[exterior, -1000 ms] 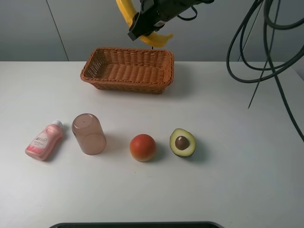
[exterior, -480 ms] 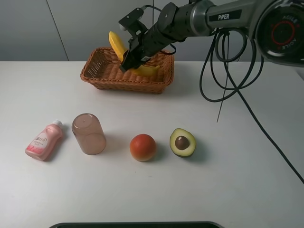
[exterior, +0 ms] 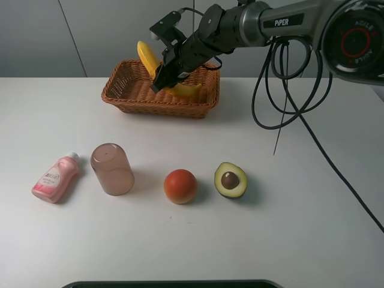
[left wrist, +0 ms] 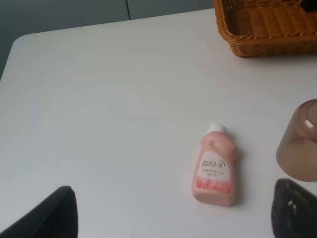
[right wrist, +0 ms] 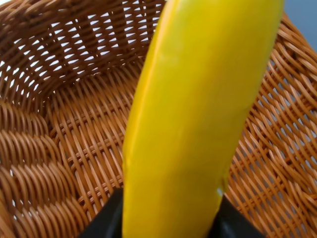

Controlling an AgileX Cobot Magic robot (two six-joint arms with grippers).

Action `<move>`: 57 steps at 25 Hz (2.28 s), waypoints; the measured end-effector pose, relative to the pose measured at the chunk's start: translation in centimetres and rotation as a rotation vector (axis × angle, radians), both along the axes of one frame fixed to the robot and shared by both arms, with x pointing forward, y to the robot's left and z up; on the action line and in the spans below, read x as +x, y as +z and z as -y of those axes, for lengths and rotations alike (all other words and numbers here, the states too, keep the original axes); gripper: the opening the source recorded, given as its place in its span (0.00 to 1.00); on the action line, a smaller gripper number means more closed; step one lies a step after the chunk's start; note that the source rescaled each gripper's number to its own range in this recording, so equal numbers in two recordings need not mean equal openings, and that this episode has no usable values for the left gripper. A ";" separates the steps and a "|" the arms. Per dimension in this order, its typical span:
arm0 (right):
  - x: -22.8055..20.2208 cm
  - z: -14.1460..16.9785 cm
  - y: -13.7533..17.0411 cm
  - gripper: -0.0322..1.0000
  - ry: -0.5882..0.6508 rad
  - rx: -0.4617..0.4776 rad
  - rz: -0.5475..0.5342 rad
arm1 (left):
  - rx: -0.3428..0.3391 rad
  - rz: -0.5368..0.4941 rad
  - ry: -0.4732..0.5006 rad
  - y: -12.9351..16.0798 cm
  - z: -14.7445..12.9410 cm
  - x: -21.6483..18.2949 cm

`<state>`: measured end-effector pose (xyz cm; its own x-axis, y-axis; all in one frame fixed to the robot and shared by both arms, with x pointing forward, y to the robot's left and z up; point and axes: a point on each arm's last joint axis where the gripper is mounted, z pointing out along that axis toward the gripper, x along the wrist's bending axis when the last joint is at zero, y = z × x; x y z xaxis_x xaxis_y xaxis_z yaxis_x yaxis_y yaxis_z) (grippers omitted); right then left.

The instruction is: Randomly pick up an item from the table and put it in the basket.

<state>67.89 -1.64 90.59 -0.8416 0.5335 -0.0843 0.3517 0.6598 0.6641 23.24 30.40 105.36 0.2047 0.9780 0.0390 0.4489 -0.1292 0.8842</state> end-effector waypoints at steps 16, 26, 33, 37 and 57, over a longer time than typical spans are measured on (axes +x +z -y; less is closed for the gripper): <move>-0.8 0.3 6.7 1.00 0.038 0.041 0.090 | 0.003 0.001 -0.002 0.0 0.0 0.0; -5.0 10.1 21.6 1.00 -0.198 -0.102 0.080 | 0.003 0.001 -0.002 0.0 0.0 0.0; -9.5 19.5 25.4 1.00 -0.430 -0.146 -0.037 | 0.003 0.001 -0.002 0.0 0.0 0.0; -13.5 23.4 25.1 1.00 -0.526 -0.147 -0.068 | 0.003 0.001 -0.002 0.0 0.0 0.0; -37.5 28.0 21.0 1.00 -0.879 0.071 0.174 | 0.003 0.001 -0.002 0.0 0.0 0.0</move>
<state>30.39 -29.66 111.55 -0.1053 0.9878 -0.1151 0.6010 0.1554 0.7840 23.24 30.40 105.36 0.2064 0.9775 0.0425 0.4481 -0.1330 0.8841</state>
